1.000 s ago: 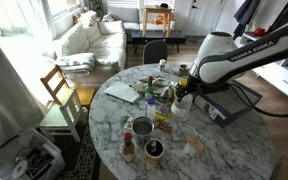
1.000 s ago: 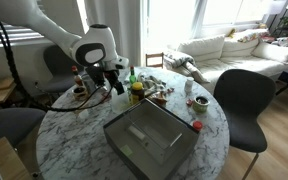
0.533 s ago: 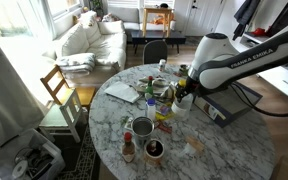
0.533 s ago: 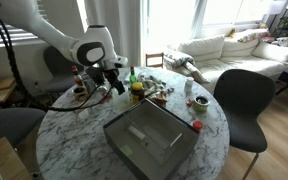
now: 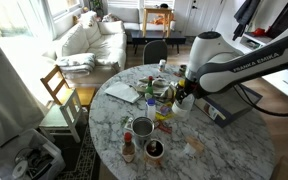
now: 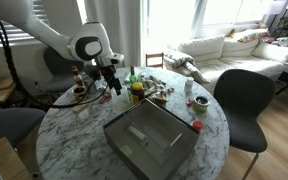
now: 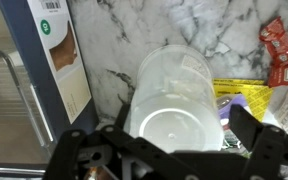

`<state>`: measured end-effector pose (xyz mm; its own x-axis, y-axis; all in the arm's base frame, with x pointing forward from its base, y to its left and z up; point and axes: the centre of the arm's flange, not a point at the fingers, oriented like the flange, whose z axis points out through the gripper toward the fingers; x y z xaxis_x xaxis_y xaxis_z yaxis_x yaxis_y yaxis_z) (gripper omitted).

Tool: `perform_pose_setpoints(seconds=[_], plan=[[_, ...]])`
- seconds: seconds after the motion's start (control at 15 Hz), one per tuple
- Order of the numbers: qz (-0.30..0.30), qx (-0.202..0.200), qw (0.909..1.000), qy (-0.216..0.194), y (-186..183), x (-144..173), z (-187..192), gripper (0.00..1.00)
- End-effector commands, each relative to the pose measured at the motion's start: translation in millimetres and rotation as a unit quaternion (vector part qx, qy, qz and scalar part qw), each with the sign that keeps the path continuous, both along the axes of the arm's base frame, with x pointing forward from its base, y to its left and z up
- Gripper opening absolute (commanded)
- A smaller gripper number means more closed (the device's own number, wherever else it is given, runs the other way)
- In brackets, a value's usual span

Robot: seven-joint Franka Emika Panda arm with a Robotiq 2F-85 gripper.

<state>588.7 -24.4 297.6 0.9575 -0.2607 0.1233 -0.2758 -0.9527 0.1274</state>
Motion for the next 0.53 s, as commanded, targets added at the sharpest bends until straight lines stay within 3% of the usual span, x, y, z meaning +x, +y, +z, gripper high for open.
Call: perform_pose_setpoints(seconds=[0.0, 0.47], plan=[[-0.008, -0.023, 0.9995, 0.018, 2.7, -7.1, 3.0, 1.00], [-0.003, -0.018, 0.9998, -0.002, -2.6, -2.3, 10.3, 1.00]])
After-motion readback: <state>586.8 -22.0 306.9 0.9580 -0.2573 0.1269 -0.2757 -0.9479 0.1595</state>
